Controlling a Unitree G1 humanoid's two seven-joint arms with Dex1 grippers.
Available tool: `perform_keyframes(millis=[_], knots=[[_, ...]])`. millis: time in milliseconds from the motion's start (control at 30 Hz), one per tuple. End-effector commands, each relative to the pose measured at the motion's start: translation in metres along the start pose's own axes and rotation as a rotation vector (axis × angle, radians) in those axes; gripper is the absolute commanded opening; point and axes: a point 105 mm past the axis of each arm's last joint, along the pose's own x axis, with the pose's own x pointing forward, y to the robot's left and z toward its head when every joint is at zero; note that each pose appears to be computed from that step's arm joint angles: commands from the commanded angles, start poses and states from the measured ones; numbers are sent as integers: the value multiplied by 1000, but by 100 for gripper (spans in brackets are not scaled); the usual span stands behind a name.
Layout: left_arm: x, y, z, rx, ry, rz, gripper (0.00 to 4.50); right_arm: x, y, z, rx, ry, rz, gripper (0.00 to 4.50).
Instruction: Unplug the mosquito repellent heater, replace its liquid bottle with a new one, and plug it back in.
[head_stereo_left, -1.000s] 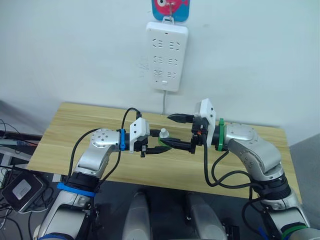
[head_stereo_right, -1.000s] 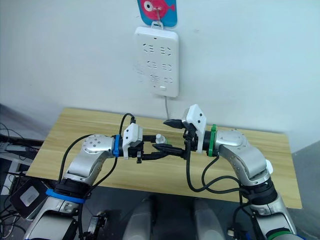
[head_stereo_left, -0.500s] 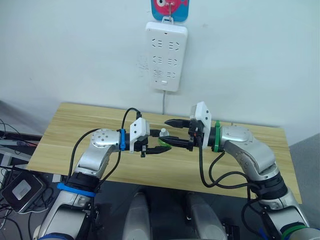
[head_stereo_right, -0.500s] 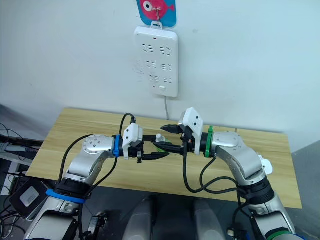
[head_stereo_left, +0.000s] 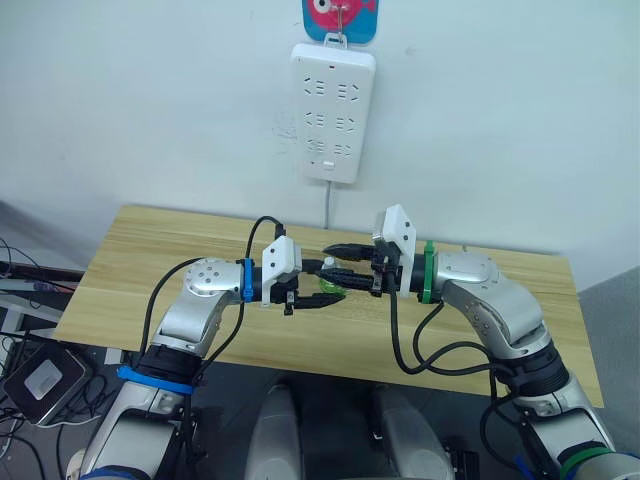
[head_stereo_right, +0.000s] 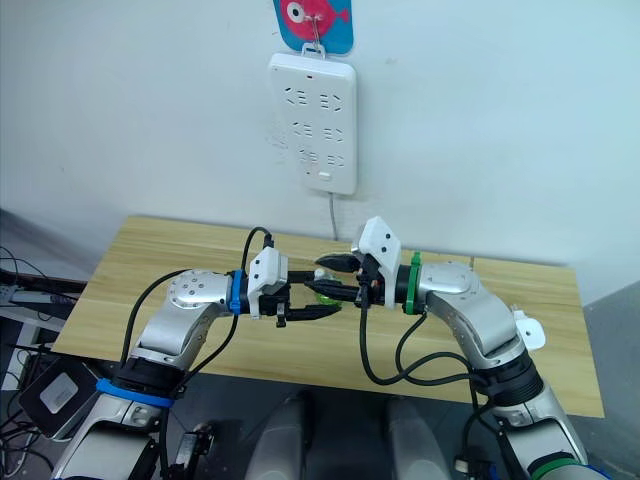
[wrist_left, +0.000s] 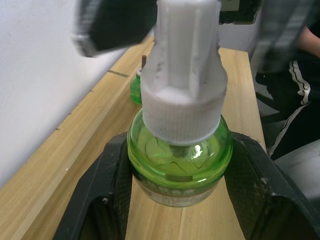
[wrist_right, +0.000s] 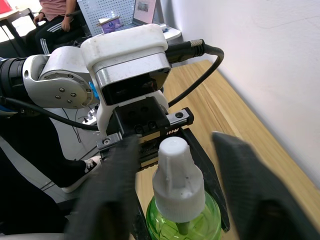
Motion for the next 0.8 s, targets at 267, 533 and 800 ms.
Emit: perform_keyframes(millis=[267,533,800], knots=[[-4,-6,-3,16,5,2,223,-2,10,53,-87,-139,31,36],[-22,-7,-23,-10,60,34,223,-26,-20,91,-37,-254,-221,36],[-20,1,-16,-2,46,55,223,-56,-77,-58,-9,7,-828,36]])
